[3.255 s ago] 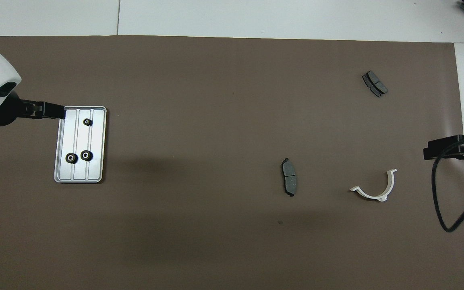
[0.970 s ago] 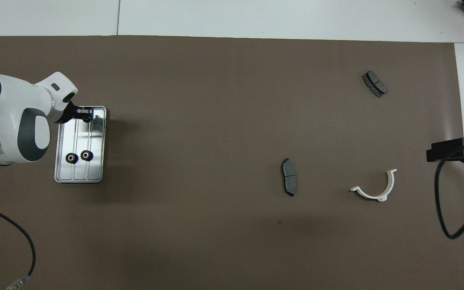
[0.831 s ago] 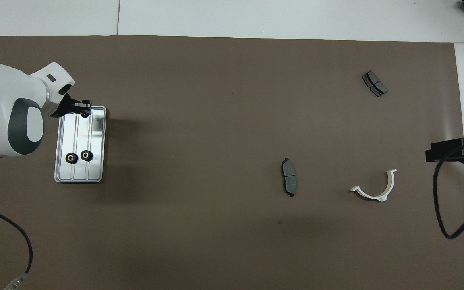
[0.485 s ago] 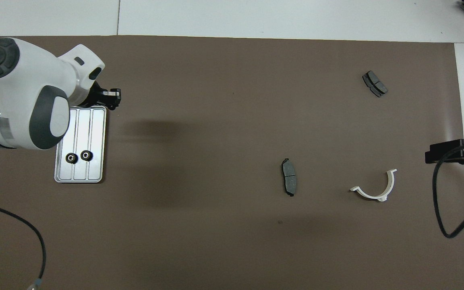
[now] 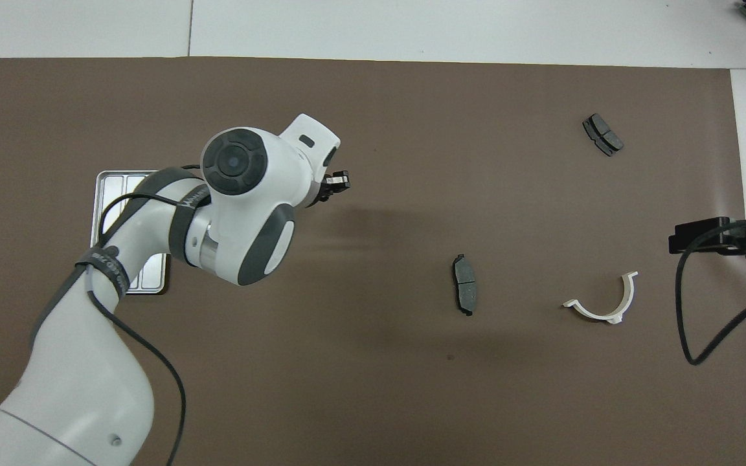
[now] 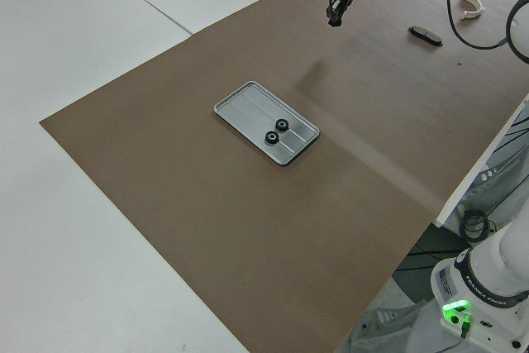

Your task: Place bearing gear from tray to pile

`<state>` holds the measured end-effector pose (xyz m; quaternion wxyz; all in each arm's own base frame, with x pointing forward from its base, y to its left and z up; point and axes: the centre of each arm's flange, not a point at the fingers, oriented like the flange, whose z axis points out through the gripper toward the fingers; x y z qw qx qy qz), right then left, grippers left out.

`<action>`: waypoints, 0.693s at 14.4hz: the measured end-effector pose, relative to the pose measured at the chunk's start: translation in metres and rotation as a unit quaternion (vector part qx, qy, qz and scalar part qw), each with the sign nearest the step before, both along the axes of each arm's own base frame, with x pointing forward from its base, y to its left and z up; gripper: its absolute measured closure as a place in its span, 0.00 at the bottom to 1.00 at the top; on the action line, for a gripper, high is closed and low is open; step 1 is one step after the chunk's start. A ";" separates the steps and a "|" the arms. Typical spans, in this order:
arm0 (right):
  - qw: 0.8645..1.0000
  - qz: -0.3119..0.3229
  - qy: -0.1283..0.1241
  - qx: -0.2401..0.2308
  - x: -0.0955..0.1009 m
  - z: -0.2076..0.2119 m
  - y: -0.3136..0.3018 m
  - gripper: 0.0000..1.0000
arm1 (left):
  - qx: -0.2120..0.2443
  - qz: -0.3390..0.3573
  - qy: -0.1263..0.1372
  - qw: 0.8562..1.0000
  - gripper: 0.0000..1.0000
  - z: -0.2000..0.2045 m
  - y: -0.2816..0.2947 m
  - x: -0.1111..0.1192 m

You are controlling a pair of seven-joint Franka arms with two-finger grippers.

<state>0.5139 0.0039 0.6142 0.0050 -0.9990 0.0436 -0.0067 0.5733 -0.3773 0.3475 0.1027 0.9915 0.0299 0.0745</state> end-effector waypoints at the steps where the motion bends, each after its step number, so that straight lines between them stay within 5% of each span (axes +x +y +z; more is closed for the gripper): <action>1: 1.000 0.003 -0.003 0.000 0.006 -0.008 0.003 0.00 | -0.005 -0.003 -0.002 1.000 0.77 -0.011 -0.016 -0.007; 8: 0.999 -0.021 -0.032 0.005 0.022 -0.039 0.046 0.00 | -0.015 -0.007 -0.015 1.000 0.77 -0.049 -0.024 -0.023; 10: 0.999 -0.027 -0.041 0.008 0.030 -0.052 0.061 0.00 | -0.014 -0.003 -0.015 1.000 0.59 -0.051 -0.020 -0.022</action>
